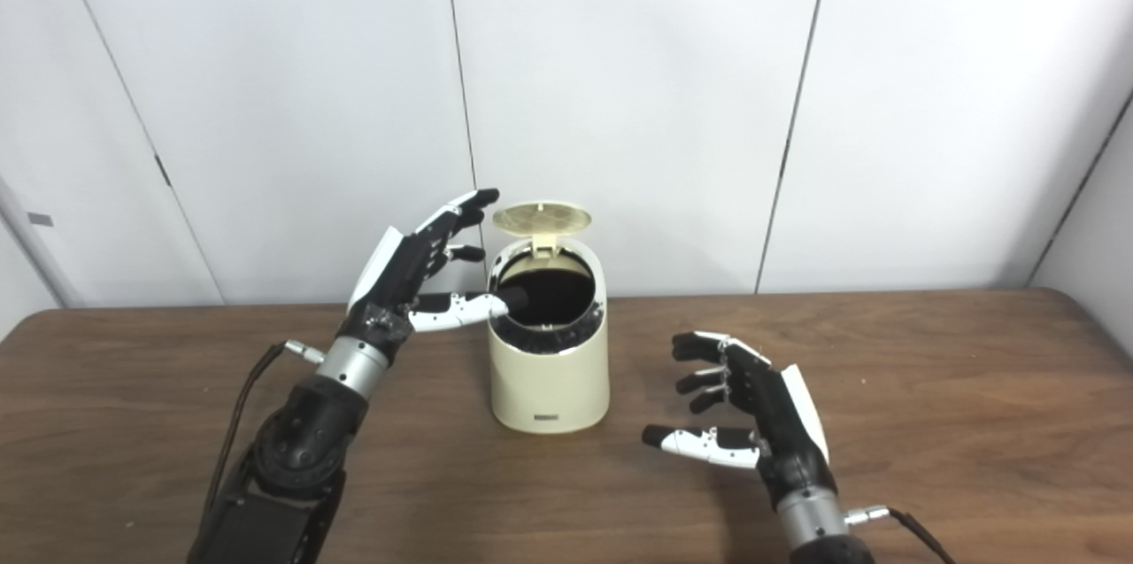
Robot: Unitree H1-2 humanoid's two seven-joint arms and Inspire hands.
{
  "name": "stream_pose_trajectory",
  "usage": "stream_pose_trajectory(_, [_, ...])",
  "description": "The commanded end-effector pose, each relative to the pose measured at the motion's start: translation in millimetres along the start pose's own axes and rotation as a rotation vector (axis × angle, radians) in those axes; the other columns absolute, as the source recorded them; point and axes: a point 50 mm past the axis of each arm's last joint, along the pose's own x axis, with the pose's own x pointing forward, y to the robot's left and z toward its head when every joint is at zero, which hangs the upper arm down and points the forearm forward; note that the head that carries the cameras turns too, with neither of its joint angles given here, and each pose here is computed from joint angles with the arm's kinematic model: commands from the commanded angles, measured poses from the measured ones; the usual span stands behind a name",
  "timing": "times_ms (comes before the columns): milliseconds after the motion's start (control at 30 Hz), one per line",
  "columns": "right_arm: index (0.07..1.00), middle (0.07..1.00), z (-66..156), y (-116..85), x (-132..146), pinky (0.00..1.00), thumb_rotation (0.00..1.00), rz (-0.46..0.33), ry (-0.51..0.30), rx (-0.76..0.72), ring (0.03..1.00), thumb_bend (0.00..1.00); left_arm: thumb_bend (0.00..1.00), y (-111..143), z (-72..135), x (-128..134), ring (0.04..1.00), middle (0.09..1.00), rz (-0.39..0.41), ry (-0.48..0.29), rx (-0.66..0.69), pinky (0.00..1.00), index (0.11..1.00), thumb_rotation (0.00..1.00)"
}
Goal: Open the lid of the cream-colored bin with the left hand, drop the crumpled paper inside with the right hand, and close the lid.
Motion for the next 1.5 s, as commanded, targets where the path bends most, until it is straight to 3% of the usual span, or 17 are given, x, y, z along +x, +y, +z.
stream_pose_trajectory(0, [0.675,0.699,20,-2,11,0.45,0.0,0.001,-0.105,-0.007,0.565,0.75,0.88,13,22,20,0.941,0.971,0.01,-0.084,0.05,0.77,0.94,0.26])
stream_pose_trajectory(267, [0.655,0.686,20,-1,11,0.43,0.0,0.023,-0.116,-0.015,0.555,0.76,0.87,18,35,35,0.975,1.0,-0.049,-0.1,0.081,0.85,0.958,0.23])
stream_pose_trajectory(533, [0.647,0.667,23,5,9,0.43,0.01,0.022,-0.093,-0.022,0.546,0.75,0.88,23,48,42,0.986,0.998,-0.081,-0.135,0.144,0.86,0.957,0.25])
stream_pose_trajectory(1067, [0.638,0.648,27,9,9,0.42,0.0,0.012,-0.095,-0.008,0.524,0.74,0.88,45,63,36,0.946,0.899,-0.111,-0.152,0.283,0.89,0.879,0.24])
stream_pose_trajectory(1467, [0.637,0.64,28,11,9,0.43,0.0,0.014,-0.097,-0.016,0.516,0.73,0.87,50,67,31,0.887,0.827,-0.123,-0.169,0.368,0.8,0.806,0.24])
